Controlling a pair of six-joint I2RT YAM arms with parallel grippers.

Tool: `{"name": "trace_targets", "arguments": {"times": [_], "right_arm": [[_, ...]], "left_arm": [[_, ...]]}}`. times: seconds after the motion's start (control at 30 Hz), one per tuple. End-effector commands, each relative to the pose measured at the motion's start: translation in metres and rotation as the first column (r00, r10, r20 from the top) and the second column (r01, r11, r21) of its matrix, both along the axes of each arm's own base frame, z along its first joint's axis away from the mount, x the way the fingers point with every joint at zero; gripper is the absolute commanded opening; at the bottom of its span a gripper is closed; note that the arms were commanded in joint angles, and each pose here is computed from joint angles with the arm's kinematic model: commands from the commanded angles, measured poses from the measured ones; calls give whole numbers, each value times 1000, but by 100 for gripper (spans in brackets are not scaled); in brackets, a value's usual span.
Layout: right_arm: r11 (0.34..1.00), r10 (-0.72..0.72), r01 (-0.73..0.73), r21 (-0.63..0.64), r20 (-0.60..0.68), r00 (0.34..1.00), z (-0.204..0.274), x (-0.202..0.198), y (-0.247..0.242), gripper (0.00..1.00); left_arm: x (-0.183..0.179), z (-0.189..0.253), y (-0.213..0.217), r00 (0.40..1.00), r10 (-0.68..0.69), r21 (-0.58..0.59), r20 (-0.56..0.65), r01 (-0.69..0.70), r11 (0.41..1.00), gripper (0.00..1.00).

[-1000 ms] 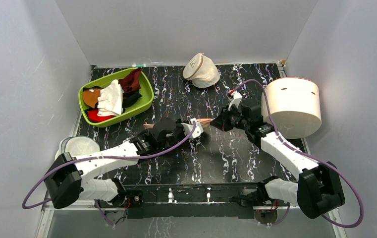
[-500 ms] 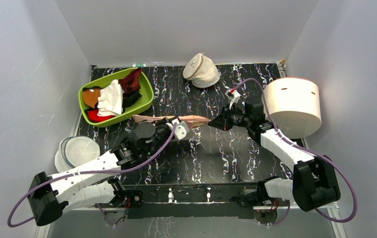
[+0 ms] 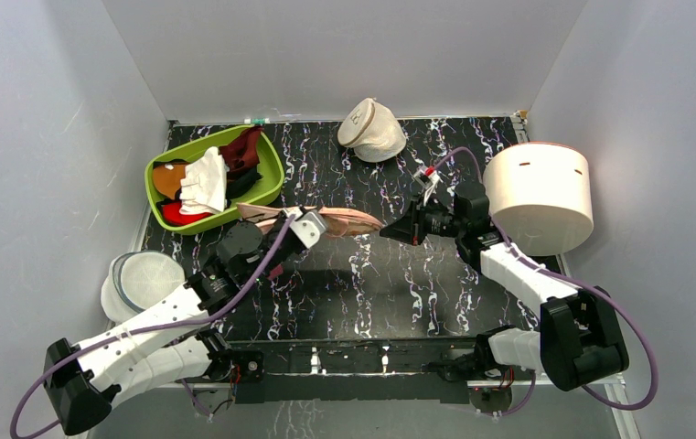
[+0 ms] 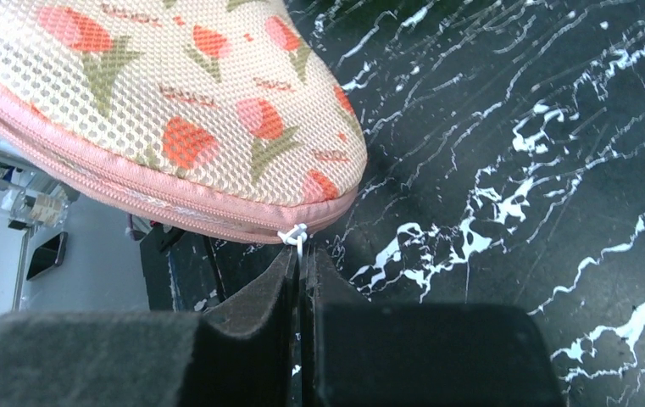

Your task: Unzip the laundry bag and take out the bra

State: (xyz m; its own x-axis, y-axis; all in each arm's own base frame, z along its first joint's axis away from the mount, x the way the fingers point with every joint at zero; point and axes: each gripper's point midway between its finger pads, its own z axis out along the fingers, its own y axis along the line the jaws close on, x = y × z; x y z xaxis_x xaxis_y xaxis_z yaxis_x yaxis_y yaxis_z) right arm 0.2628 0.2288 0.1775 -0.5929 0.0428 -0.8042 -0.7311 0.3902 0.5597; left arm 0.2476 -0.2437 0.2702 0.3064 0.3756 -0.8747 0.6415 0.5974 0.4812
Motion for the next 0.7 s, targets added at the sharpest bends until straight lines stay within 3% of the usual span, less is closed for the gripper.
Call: {"name": "trace_targets", "arguments": {"times": [0.0, 0.37, 0.6, 0.63, 0.67], "right_arm": [[996, 52, -61, 57, 158, 986, 32, -6, 3, 0], [994, 86, -99, 40, 242, 966, 42, -11, 12, 0], [974, -190, 211, -85, 201, 961, 18, 28, -16, 0], [970, -208, 226, -85, 187, 960, 14, 28, -17, 1], [970, -211, 228, -84, 175, 962, 11, 27, -17, 9]], "left_arm": [[-14, 71, -3, 994, -82, -242, 77, 98, 965, 0], [-45, 94, -20, 955, -277, -265, 104, 295, 918, 0], [-31, 75, -17, 973, -220, -215, 75, 231, 949, 0], [-31, 72, -18, 973, -220, -214, 72, 230, 949, 0], [-29, 69, -19, 974, -217, -207, 68, 227, 952, 0]]}}
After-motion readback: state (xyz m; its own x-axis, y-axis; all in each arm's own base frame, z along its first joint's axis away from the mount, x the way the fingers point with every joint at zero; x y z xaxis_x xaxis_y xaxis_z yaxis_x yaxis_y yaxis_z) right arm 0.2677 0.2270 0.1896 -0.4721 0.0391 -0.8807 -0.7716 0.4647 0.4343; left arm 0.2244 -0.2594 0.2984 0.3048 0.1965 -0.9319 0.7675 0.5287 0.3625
